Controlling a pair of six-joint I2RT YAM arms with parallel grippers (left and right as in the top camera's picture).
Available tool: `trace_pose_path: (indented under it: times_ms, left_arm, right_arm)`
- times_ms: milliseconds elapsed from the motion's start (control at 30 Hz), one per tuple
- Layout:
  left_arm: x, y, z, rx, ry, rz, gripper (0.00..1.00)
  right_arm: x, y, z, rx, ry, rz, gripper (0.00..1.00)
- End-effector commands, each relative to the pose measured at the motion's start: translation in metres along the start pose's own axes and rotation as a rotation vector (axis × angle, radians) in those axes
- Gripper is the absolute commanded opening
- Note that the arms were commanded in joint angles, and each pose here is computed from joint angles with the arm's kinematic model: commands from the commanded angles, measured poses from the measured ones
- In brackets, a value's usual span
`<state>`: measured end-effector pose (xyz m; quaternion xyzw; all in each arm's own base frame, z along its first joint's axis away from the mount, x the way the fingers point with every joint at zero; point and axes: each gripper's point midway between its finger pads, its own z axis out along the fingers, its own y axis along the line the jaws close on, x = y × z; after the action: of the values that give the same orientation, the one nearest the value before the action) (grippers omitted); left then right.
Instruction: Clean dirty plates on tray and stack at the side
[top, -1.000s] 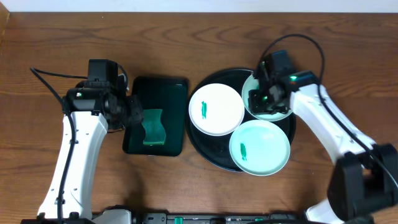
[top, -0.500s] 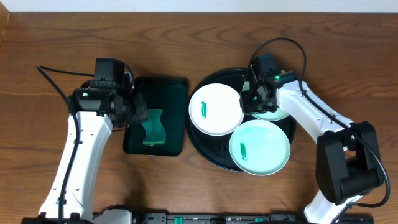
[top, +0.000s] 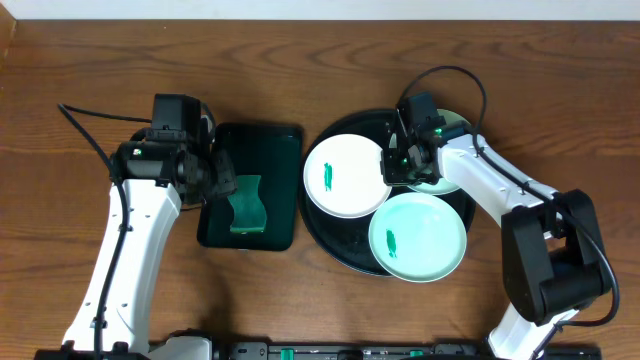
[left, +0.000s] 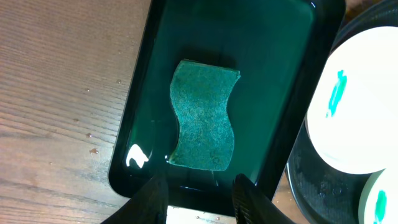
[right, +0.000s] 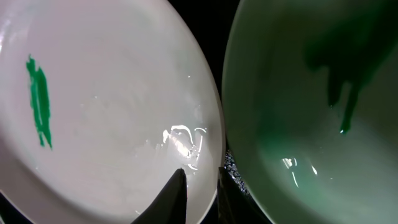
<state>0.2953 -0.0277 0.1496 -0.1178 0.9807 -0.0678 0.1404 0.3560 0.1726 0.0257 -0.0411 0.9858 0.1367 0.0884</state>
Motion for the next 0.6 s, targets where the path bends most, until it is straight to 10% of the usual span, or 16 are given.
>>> trace_pose_path:
  times_ms: [0, 567]
  left_arm:
    - [0.0022, 0.0032, 0.002, -0.019, 0.005, 0.007, 0.36]
    - [0.0029, 0.0033, 0.002, -0.019, 0.008, 0.006, 0.36]
  right_arm:
    - [0.0038, -0.0022, 0.0059, 0.023, 0.01, 0.014, 0.15]
    - [0.0106, -0.0039, 0.0142, 0.063, 0.0, 0.031, 0.09]
